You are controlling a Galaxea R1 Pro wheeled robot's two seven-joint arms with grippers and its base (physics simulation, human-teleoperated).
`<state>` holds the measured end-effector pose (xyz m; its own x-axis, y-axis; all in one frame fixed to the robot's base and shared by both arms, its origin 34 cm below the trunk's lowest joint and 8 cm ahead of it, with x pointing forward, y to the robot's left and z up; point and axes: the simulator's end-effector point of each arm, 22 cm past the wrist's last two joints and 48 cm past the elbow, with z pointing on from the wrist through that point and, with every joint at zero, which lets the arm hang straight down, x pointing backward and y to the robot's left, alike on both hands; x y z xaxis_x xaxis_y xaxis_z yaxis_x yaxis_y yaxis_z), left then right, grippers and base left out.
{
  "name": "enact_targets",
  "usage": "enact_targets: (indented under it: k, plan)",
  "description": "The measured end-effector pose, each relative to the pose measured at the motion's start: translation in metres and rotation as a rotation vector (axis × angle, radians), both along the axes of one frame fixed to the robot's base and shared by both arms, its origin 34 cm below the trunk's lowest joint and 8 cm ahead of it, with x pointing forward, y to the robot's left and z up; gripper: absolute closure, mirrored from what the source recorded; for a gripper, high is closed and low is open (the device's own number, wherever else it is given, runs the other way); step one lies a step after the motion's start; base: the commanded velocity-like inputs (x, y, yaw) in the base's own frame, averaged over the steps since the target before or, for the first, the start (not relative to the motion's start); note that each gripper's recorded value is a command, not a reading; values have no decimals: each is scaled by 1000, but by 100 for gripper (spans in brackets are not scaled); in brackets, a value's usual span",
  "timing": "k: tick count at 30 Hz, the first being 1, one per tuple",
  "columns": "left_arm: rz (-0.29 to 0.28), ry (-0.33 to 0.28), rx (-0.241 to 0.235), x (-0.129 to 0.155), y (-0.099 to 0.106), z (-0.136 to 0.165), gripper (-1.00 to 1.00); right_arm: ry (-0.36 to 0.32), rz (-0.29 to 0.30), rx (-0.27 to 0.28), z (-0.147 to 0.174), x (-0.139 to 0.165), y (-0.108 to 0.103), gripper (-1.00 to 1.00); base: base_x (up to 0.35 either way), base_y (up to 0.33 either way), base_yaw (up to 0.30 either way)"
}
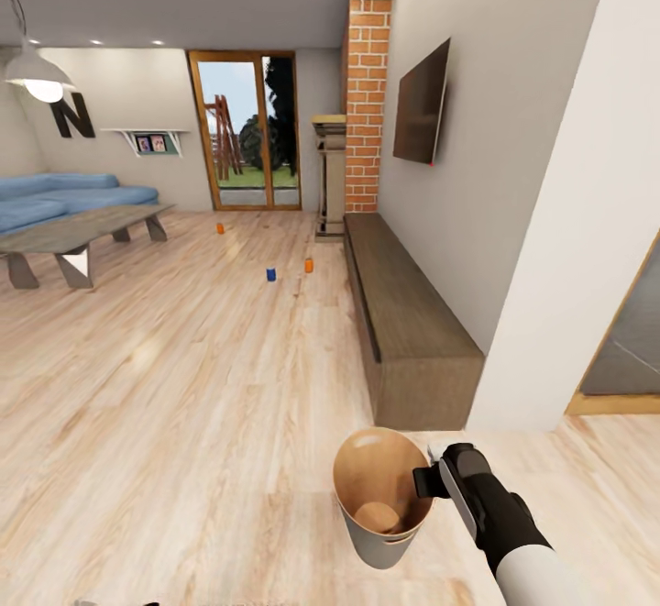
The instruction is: Put the three can of soda from the living room inside the tash can in the kitchen.
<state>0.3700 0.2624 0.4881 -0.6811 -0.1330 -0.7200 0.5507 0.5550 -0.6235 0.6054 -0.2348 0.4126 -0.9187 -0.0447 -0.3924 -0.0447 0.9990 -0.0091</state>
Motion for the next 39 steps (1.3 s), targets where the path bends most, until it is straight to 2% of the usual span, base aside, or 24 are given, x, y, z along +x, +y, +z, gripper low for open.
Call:
enact_targets:
  k: [39]
  plan:
    - [0, 5, 0, 0, 0, -1, -100, 4, 0, 0, -2, -1, 0, 100, 0, 0, 280]
